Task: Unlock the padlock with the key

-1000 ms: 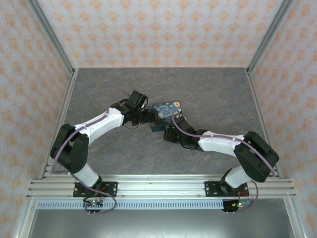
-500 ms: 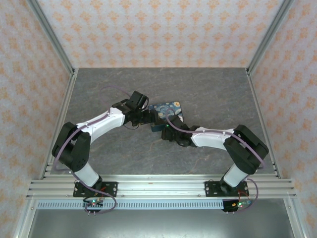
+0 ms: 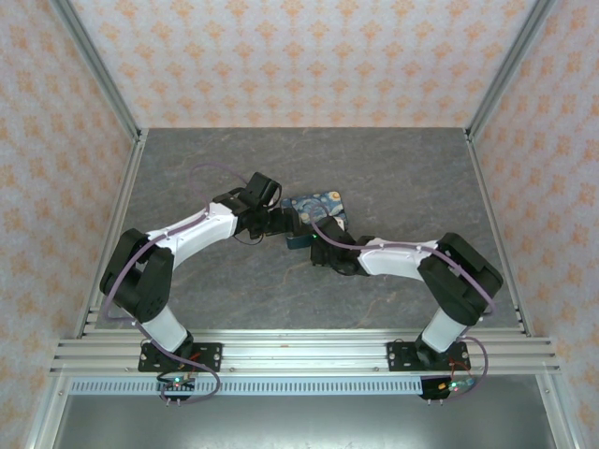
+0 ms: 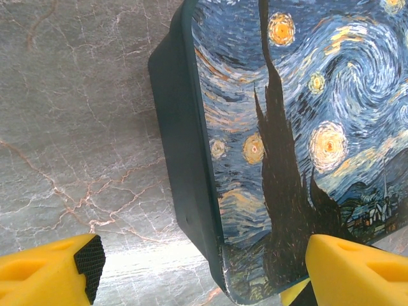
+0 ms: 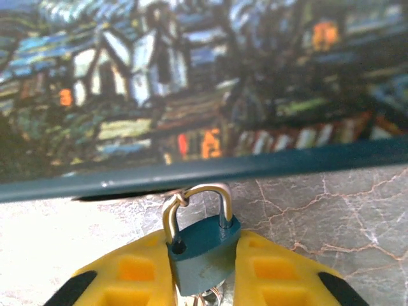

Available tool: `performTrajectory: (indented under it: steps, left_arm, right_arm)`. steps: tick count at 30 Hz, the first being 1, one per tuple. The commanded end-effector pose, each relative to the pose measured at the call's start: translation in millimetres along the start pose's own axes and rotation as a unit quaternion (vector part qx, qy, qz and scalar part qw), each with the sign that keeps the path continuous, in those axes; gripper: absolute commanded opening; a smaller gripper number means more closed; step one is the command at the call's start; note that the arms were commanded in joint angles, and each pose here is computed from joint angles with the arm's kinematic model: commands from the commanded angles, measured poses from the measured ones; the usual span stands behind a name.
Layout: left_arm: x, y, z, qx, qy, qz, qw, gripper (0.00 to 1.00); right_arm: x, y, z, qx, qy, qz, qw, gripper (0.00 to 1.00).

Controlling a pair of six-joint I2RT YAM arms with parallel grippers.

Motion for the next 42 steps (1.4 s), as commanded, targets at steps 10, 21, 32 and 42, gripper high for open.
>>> performTrajectory:
  steps: [10, 21, 32, 42]
  left_arm:
    - [-8.7, 16.2, 12.7, 0.044, 0.02, 0.009, 0.999, 0.83]
    - [-20.0, 34.0, 18.2, 0.082, 0.034, 0.023, 0.996, 0.83]
    - [-28.6, 41.0, 18.9, 0.09, 0.037, 0.03, 0.995, 0.83]
    - [-35.1, 47.9, 25.3, 0.095, 0.03, 0.038, 0.994, 0.83]
  right_arm:
    - [-10.0, -15.5, -19.4, 0.019, -0.002, -0.007, 1.0, 0.0]
    - [-12.1, -11.9, -35.9, 0.084, 0.065, -0.012, 0.994, 0.0]
    - [-2.7, -10.2, -28.3, 0.157, 0.14, -0.04, 0.977, 0.0]
    - [1.4, -7.6, -37.7, 0.149, 0.19, -0.068, 0.968, 0.0]
Point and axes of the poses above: each hand's point on the last joint's axis, 136 mm out from that joint toward the fingers, its own y axis out along the fingers, its own z axis along the line the jaws close on, x = y × z, the point moved 8 cm from there along -y, back along the fingers, and after that the axes turned 2 degrees about -y, right-handed, at the moved point
